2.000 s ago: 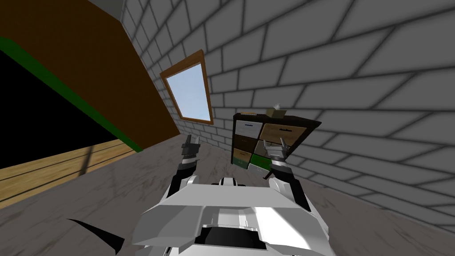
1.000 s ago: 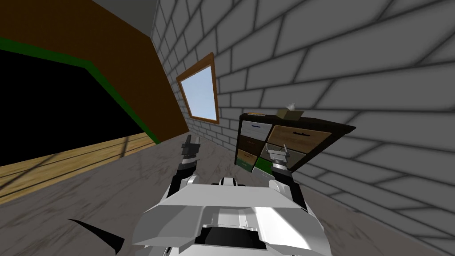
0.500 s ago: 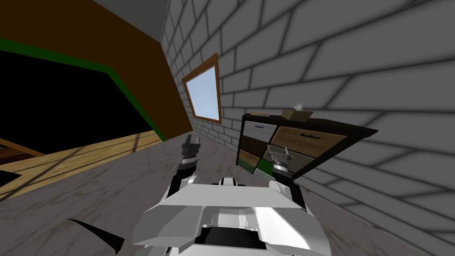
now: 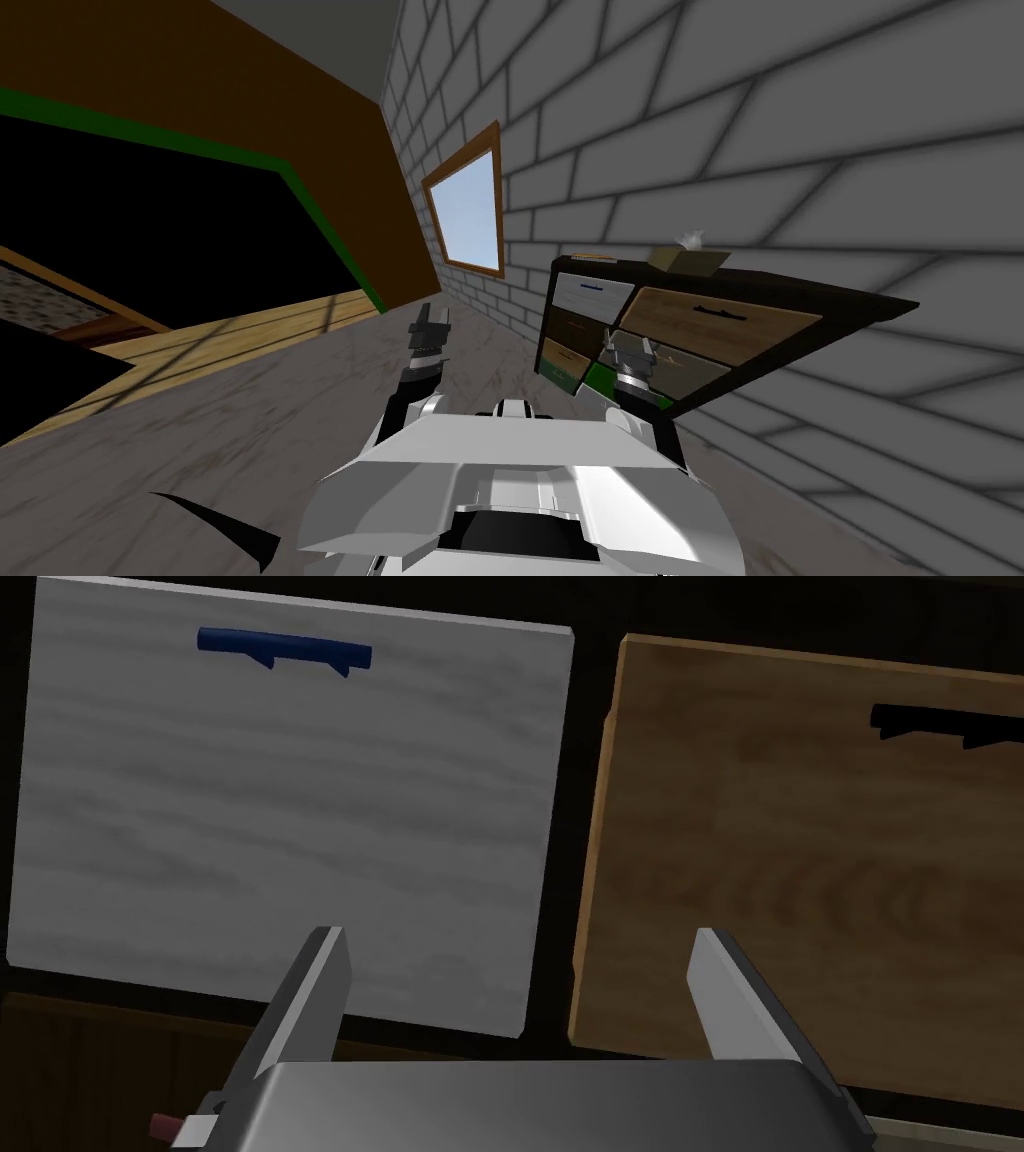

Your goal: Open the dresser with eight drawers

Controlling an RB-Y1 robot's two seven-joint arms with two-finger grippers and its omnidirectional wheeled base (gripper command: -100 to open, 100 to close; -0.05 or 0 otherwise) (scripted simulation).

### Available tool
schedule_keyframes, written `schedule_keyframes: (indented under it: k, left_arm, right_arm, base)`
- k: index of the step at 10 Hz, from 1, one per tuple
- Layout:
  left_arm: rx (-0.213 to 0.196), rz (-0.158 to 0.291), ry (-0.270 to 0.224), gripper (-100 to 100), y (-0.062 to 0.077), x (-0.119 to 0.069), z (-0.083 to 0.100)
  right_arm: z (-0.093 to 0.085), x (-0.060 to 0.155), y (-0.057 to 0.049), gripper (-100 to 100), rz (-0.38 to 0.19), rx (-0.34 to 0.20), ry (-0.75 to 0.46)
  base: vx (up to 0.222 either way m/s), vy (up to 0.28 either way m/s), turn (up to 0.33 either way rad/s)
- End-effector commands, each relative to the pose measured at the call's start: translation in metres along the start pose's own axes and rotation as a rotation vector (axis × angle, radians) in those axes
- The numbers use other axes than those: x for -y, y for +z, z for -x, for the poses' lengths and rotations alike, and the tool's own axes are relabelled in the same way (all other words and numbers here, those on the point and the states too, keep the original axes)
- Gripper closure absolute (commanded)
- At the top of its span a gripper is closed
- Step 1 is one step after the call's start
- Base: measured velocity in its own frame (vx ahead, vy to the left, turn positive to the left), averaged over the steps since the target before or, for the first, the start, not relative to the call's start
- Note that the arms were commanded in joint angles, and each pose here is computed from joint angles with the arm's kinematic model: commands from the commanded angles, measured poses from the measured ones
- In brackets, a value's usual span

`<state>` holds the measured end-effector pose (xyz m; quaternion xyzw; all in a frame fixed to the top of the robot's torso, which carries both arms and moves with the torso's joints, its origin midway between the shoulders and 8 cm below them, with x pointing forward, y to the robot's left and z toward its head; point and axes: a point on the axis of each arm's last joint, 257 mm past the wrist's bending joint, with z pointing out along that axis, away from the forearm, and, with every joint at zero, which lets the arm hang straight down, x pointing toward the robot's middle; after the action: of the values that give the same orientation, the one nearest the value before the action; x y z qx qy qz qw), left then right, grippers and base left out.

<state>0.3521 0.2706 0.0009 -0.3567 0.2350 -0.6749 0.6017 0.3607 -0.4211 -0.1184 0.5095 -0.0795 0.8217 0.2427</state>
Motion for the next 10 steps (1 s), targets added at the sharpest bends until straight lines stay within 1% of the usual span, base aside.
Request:
schedule_keyframes:
  k: [1, 2, 3, 4, 6, 7, 8, 9, 10]
  left_arm:
    - [0.0, 0.0, 0.0, 0, 0.0, 0.0, 0.0]
    - [0.0, 0.0, 0.0, 0, 0.0, 0.0, 0.0]
    - [0.0, 0.0, 0.0, 0, 0.0, 0.0, 0.0]
    - [0.0, 0.0, 0.0, 0, 0.0, 0.0, 0.0]
    - [0.0, 0.0, 0.0, 0, 0.0, 0.0, 0.0]
    - [0.0, 0.0, 0.0, 0, 0.0, 0.0, 0.0]
    - [0.0, 0.0, 0.0, 0, 0.0, 0.0, 0.0]
    - [0.0, 0.0, 0.0, 0, 0.0, 0.0, 0.0]
    - [0.0, 0.0, 0.0, 0, 0.0, 0.0, 0.0]
  right_arm:
    - [0.006, -0.002, -0.002, -100, 0.014, 0.009, 0.073]
    - [0.019, -0.009, -0.006, -100, 0.042, 0.029, 0.128]
    - [0.019, -0.009, -0.006, -100, 0.043, 0.029, 0.153]
    - [0.031, -0.015, -0.009, -100, 0.071, 0.047, 0.199]
    - [0.031, -0.015, -0.009, -100, 0.072, 0.046, 0.239]
    - [0.043, -0.021, -0.012, -100, 0.102, 0.062, 0.292]
    - [0.043, -0.021, -0.012, -100, 0.103, 0.06, 0.319]
    - [0.055, -0.027, -0.016, -100, 0.132, 0.075, 0.363]
    - [0.055, -0.027, -0.016, -100, 0.133, 0.073, 0.391]
  base:
    - [-0.002, -0.005, -0.023]
    - [-0.007, -0.004, 0.176]
    - [-0.006, -0.008, 0.112]
    - [-0.008, -0.01, 0.165]
    - [-0.005, -0.009, 0.044]
    - [-0.005, -0.006, 0.193]
    - [-0.006, -0.01, 0.108]
    - [-0.013, -0.011, 0.166]
    - [-0.011, -0.012, 0.086]
